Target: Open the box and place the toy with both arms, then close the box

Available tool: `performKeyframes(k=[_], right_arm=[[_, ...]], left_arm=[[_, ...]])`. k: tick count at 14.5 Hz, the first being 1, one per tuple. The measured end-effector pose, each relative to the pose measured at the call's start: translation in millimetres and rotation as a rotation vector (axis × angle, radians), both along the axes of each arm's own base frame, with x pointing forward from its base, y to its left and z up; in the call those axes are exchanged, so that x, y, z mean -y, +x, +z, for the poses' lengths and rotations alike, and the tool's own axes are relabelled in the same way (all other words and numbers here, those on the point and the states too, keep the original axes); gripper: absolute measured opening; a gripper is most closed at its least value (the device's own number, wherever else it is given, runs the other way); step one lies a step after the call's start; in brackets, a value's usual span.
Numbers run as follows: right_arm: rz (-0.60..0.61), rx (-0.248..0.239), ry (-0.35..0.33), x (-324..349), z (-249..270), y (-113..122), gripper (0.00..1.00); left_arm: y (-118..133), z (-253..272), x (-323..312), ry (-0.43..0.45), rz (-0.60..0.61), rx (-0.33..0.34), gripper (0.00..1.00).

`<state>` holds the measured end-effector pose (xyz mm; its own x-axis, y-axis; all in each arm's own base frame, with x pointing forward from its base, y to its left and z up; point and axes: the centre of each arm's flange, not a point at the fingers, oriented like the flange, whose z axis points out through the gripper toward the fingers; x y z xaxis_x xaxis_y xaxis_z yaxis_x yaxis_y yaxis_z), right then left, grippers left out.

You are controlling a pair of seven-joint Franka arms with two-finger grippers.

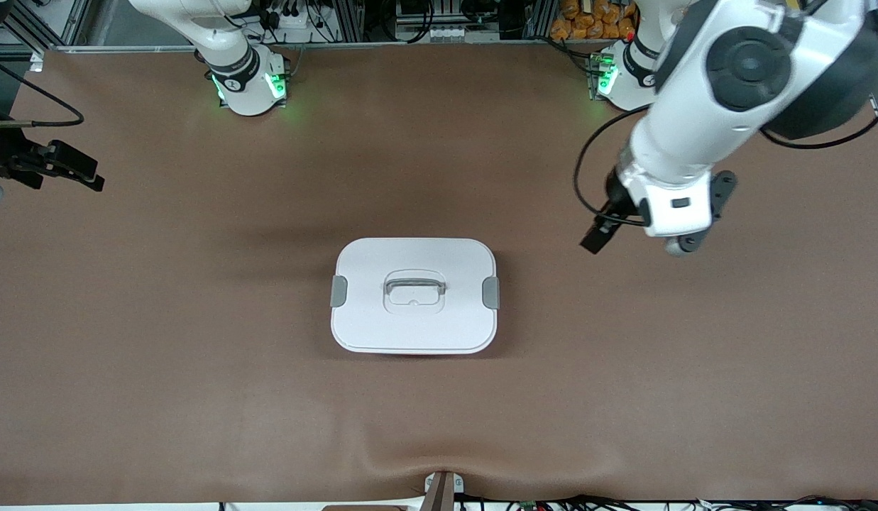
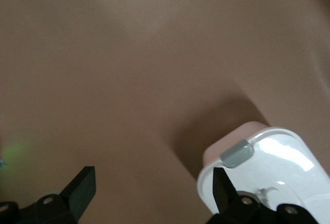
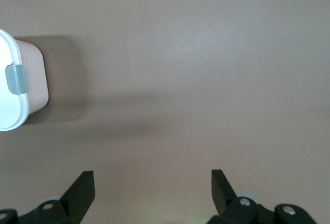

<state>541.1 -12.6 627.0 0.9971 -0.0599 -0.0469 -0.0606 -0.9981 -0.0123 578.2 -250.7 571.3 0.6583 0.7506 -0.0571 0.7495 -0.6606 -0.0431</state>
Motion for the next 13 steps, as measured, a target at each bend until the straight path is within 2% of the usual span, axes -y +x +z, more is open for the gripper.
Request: performKeyframes(k=[4,13], right_arm=[[0.000,0.000,0.000,0,0,0,1.00],[0.000,-0.001,0.000,0,0,0,1.00]], left_arm=[[10,6,-70,-0.004,-0.155,-0.016,1.00],[4,20,-169,-0.024,-0.571,-0.010,1.00]])
